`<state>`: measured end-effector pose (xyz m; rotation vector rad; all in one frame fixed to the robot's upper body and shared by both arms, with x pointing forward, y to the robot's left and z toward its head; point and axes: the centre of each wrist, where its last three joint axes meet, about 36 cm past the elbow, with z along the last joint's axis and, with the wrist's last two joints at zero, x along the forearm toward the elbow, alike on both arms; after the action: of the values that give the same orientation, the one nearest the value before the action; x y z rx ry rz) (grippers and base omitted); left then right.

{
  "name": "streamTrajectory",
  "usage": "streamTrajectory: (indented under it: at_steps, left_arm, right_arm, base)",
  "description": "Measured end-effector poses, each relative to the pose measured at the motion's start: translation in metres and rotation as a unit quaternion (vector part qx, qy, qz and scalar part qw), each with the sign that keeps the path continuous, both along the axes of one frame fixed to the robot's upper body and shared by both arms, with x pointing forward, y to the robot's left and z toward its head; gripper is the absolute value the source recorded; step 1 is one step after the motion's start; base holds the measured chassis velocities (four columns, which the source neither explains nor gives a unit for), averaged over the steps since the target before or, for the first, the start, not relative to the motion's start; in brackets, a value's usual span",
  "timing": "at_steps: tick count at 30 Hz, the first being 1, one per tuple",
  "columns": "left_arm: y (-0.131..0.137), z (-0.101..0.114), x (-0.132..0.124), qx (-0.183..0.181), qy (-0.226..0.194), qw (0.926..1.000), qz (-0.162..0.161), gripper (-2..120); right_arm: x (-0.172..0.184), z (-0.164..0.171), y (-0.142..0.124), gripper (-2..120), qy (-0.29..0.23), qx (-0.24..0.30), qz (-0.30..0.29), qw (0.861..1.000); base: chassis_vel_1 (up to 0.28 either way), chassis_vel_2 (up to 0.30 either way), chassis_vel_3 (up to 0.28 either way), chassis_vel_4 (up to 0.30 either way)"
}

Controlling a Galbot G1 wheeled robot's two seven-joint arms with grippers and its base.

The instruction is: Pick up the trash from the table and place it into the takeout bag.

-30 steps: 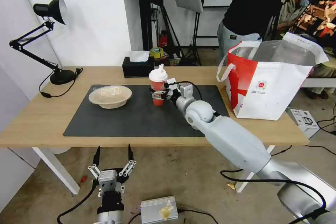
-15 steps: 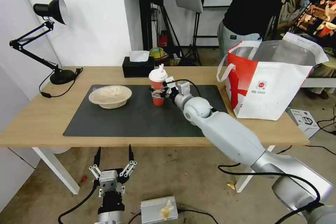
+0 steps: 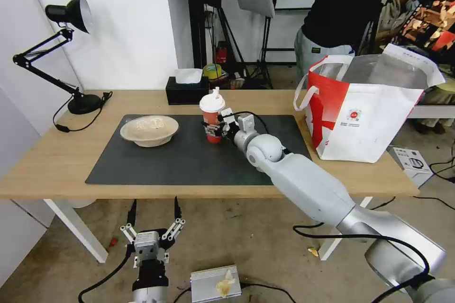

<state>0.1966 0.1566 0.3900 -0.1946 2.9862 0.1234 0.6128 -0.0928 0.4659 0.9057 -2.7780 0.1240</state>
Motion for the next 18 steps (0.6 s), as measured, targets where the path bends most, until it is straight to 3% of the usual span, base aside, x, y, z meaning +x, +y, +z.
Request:
streamTrajectory:
  at_steps: [9, 18]
  left_arm:
    - [-0.001, -0.002, 0.001, 0.001, 0.001, 1.0000, -0.001, 100]
    - [-0.001, -0.001, 0.002, 0.002, -0.001, 1.0000, -0.002, 100]
  right_arm:
    - [-0.006, 0.010, -0.014, 18, -0.014, -0.001, 0.004, 1.000]
    - [-0.029, 0.055, -0.028, 1, -0.049, 0.016, 0.023, 0.998]
  base:
    - [0.000, 0.000, 0.000, 0.000]
    - [0.000, 0.000, 0.000, 0.000]
